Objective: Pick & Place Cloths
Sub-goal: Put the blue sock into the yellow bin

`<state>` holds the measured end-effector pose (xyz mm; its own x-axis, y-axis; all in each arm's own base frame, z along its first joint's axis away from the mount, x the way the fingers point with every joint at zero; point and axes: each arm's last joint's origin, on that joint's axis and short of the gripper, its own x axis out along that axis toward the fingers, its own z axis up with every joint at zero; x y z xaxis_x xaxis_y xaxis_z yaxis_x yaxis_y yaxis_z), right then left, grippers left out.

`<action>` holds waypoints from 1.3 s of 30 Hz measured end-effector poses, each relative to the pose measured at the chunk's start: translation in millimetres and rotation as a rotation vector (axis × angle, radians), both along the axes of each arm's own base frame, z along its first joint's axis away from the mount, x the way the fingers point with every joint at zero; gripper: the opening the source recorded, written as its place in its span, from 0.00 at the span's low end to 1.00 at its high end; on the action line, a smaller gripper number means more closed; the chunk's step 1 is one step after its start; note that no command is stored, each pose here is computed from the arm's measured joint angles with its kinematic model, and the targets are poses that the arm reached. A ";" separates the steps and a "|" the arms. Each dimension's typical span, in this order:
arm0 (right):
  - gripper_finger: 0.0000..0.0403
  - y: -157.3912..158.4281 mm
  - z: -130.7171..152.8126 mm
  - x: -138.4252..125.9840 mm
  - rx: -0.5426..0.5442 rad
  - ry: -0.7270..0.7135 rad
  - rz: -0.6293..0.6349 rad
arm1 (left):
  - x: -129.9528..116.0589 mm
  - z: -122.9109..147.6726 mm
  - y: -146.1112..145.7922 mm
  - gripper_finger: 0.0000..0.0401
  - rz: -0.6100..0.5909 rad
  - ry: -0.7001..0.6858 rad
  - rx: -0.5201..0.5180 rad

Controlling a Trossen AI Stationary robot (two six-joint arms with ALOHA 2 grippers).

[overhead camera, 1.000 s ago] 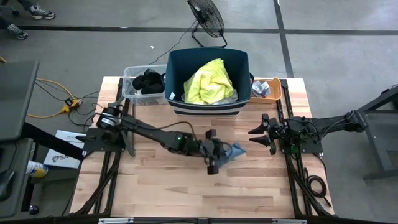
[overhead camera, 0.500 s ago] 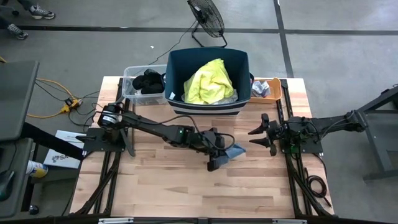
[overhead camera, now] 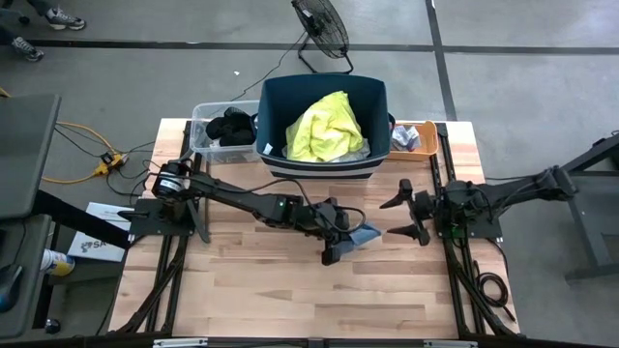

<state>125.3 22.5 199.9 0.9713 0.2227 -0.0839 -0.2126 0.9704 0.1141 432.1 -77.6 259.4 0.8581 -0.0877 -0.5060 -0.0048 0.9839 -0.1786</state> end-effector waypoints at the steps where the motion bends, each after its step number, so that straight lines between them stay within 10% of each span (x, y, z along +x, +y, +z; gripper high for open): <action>1: 0.83 0.3 -1.4 1.6 -0.003 0.012 0.002 | 0.0 0.0 0.0 0.00 0.000 0.000 0.000; 39: 0.82 47.7 -18.3 36.2 -0.189 -0.045 -0.002 | 7.4 15.5 2.3 0.00 0.133 -0.183 -0.007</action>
<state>161.5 70.2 181.6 0.9754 0.2049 -0.0810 -0.2113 0.9741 -0.0801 439.5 -75.2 274.9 0.9397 0.0300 -0.3406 -0.1018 0.9755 -0.1948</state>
